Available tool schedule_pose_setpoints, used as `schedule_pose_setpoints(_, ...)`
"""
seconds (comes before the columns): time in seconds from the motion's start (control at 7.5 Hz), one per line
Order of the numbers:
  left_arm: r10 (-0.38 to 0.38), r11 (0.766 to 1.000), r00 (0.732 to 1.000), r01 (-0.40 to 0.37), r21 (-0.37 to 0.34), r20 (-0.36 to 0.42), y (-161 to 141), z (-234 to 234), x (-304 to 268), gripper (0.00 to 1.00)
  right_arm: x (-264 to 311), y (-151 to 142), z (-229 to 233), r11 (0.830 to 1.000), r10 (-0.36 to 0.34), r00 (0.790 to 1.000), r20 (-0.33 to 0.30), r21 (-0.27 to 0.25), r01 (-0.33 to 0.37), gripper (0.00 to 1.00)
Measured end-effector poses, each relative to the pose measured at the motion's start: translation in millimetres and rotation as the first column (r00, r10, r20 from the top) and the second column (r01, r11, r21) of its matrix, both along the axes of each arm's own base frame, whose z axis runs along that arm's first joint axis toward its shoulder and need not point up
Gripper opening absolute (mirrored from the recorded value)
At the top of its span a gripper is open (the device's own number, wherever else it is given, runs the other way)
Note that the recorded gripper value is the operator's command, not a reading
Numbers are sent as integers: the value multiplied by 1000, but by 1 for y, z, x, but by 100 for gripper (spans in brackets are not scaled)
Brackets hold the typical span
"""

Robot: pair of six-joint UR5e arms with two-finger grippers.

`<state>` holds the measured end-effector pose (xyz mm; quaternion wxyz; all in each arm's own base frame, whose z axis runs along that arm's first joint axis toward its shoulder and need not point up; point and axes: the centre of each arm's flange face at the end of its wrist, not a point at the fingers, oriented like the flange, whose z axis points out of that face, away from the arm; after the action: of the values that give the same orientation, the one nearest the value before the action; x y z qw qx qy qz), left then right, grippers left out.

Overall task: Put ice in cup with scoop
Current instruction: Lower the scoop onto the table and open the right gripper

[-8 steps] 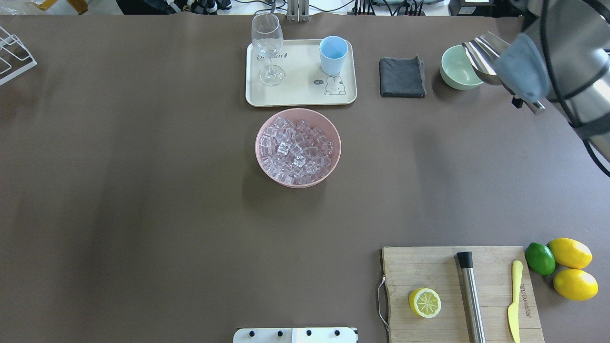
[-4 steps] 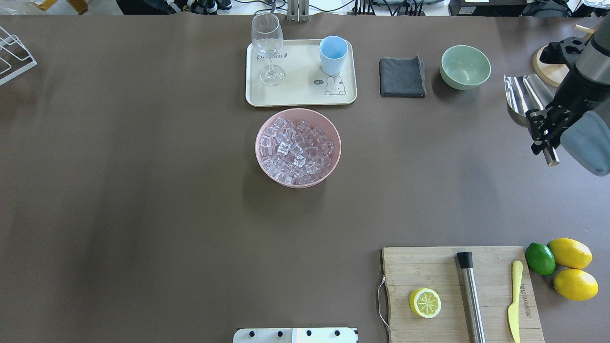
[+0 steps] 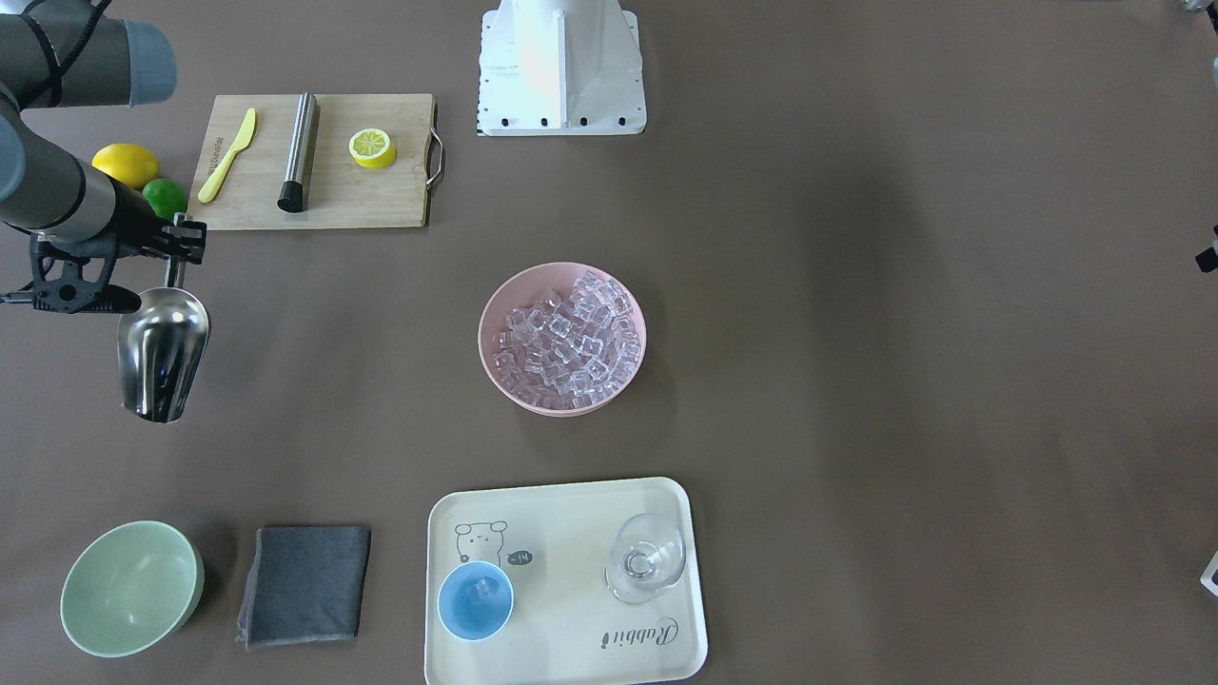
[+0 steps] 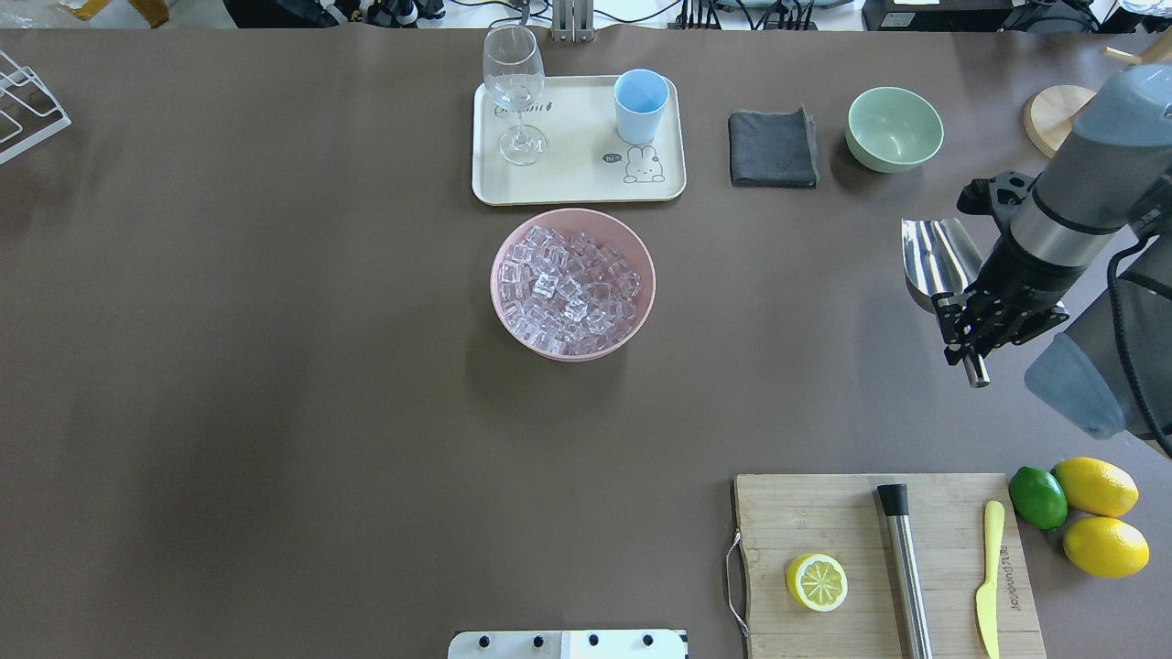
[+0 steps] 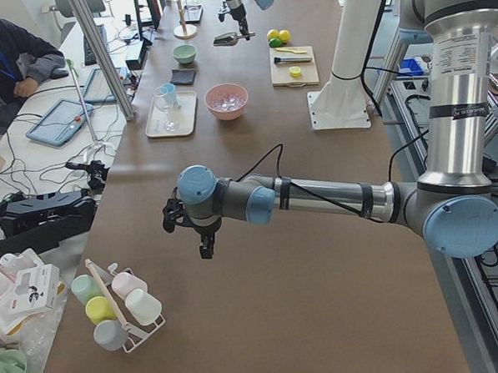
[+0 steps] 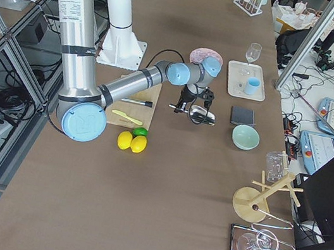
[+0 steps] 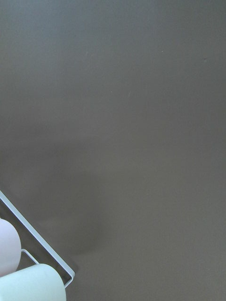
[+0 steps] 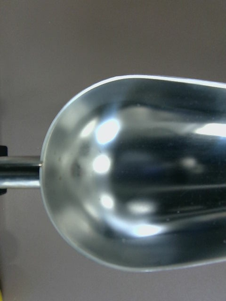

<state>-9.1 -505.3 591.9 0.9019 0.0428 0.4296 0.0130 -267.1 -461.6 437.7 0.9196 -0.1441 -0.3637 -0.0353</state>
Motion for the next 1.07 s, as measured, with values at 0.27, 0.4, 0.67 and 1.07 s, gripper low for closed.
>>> schedule_pose_setpoints(0.27, 7, 1000, 1000, -7, -8, 2, 5, 3, 3, 98, -28, 14, 10, 1000, -28, 999, -25, -4, 28, 0)
schedule_pose_setpoints(0.4, 4, 1000, 1000, -4, -15, 0, 7, 5, 2, 98, -36, 16, 20, 999, -37, 999, -34, -8, 37, 0)
schedule_pose_setpoints(0.67, -1, 1000, 1000, 1, -21, 1, 8, 8, 0, 98, -49, 18, 35, 998, -56, 998, -42, -16, 55, 0)
schedule_pose_setpoints(1.07, -6, 1000, 1000, 6, -27, 1, 10, 9, -3, 98, -60, 20, 46, 997, -70, 997, -42, -15, 70, 33)
